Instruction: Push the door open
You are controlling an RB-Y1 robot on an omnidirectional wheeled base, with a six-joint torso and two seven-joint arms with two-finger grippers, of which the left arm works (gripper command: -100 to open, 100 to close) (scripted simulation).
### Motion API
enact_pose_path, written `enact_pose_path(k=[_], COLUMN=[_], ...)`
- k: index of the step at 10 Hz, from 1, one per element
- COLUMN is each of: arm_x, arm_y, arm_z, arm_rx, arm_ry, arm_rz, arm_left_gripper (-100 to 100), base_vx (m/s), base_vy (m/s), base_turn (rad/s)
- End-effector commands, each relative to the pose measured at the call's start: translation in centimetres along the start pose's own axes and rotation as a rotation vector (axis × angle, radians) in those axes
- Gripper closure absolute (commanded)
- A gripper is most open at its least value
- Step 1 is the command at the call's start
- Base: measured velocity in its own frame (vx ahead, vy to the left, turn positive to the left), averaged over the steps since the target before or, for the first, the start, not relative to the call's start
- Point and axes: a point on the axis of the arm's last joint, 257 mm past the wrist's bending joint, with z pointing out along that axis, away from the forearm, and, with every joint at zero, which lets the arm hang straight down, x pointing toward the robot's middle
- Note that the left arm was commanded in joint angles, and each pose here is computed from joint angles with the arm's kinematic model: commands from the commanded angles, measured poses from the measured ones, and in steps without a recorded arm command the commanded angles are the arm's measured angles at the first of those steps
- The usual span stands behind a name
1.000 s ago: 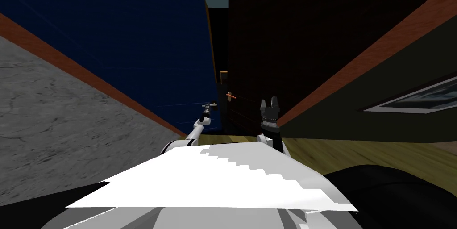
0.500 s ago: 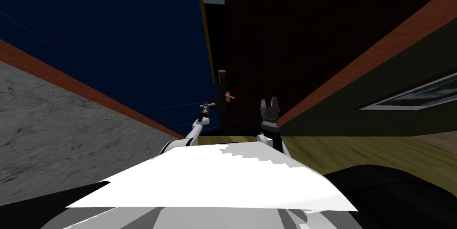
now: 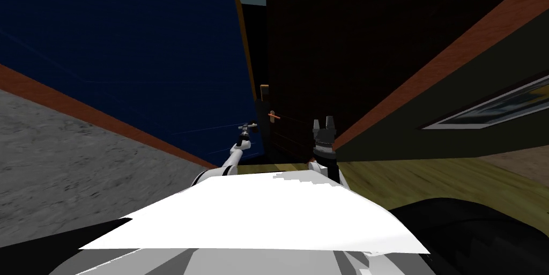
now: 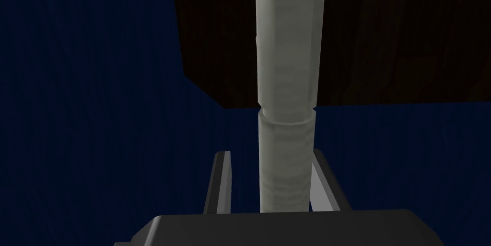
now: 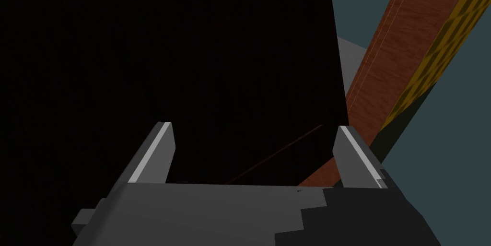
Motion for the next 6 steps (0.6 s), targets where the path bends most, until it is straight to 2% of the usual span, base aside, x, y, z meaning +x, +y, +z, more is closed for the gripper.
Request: enact_pose_path(k=[1, 2, 3, 4, 5, 6], arm_x=[-2.9, -3.6, -3.5, -3.5, -3.6, -5.2], arm_y=[-2.2, -2.2, -0.9, -1.0, -2.2, -2.3], arm_z=[0.89, 0.86, 0.52, 0.55, 0.86, 0.79], arm_rx=[0.051, 0.049, 0.023, 0.025, 0.049, 0.051], arm_ry=[-0.054, -0.07, -0.067, -0.068, -0.07, -0.108], arm_rz=[0.02, 0.014, 0.014, 0.014, 0.014, 0.016], arm_left_gripper=[100, 100, 100, 100, 100, 100], base_vx=[0.068, 0.065, 0.048, 0.019, -0.006, 0.021], base_vy=[-0.007, 0.013, 0.013, -0.003, -0.009, -0.005], base_turn=[-0.199, -0.076, 0.008, 0.012, 0.007, -0.139])
